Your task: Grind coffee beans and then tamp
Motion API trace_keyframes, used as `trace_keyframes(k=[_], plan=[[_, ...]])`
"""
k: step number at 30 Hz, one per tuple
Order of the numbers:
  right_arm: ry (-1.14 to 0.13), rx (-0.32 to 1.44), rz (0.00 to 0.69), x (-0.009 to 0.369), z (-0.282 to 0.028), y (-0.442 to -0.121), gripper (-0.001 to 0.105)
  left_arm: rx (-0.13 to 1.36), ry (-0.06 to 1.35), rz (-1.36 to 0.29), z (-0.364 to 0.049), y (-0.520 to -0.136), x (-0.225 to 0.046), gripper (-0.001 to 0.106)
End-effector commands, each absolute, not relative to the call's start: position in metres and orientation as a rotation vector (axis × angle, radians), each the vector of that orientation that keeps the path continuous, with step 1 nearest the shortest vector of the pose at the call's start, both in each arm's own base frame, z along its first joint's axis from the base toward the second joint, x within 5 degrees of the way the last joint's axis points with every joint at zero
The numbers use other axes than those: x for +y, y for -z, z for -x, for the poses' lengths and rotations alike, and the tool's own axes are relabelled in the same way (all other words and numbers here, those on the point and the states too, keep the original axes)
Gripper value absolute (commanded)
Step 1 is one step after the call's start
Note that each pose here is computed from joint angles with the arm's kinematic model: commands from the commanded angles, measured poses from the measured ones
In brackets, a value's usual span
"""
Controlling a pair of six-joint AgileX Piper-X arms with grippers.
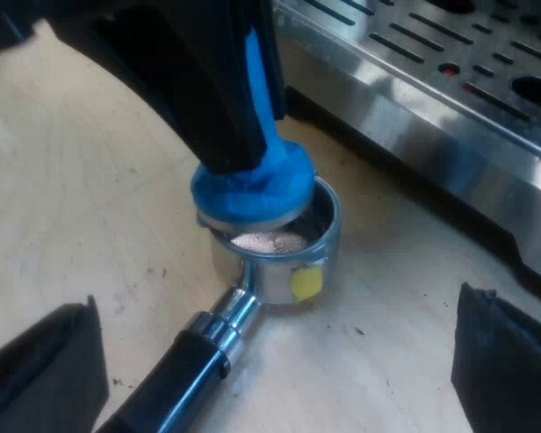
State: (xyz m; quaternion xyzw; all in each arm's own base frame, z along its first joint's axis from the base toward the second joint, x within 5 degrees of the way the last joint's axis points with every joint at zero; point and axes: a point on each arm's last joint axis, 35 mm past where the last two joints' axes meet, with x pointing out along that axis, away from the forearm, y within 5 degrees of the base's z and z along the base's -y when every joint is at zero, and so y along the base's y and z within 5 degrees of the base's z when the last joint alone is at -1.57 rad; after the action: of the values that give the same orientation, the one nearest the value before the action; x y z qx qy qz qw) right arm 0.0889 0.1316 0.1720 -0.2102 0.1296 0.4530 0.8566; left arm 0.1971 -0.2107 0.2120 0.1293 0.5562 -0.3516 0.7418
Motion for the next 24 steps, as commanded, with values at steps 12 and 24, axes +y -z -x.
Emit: trace_keyframes(k=[12, 24], plan=[[-0.962, 0.259, 0.442, 0.133, -0.089, -0.175, 0.079, 1.232, 0.768, -0.276, -0.204, -0.200, -0.218, 0.000], [-0.962, 0.259, 0.442, 0.133, -0.089, -0.175, 0.079, 1.331, 0.764, -0.292, -0.206, -0.174, -0.222, 0.000]])
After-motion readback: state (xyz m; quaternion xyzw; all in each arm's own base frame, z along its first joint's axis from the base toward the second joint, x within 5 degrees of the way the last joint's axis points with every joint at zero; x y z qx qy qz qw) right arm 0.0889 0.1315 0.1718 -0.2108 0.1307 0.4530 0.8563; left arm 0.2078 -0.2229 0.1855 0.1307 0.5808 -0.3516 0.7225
